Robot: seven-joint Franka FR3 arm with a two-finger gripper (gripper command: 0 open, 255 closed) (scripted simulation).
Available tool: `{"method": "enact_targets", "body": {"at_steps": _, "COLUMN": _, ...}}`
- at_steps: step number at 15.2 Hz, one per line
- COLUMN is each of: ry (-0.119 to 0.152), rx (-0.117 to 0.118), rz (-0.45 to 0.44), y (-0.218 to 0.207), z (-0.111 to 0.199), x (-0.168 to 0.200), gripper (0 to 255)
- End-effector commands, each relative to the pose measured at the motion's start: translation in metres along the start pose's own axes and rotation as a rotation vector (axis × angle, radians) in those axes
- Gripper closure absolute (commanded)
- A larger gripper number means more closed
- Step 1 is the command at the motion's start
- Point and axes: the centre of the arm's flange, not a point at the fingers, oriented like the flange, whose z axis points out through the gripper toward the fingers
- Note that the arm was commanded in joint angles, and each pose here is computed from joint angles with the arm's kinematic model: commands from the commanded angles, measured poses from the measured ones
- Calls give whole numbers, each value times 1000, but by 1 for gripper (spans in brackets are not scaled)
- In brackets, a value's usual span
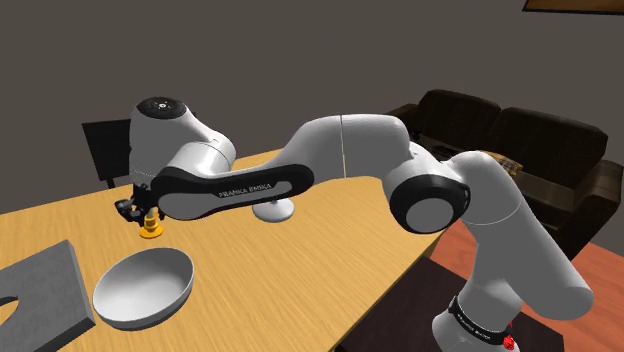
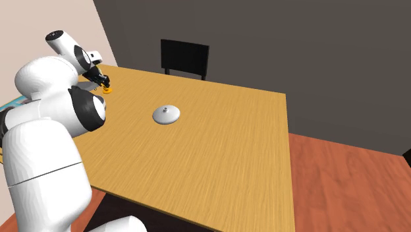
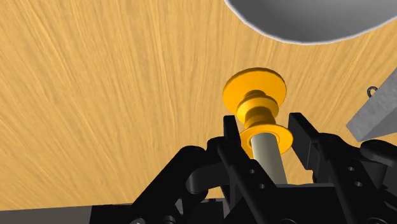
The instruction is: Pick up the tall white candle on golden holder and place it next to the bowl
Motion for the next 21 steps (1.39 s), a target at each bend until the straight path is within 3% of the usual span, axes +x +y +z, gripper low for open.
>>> {"method": "enact_targets", "body": {"at_steps": 1, "ry": 1, "rx": 1, "rz": 0, "y": 0, "z": 10, "x": -5, "gripper": 255}}
{"method": "enact_targets", "body": {"at_steps": 15, "ry": 1, "rx": 1, "rz": 0, "y": 6, "z": 81, "x": -36, "gripper": 255}}
{"method": "enact_targets", "body": {"at_steps": 21, "ry": 1, "rx": 1, "rz": 0, "y": 6, "z": 81, "x": -36, "gripper": 255}}
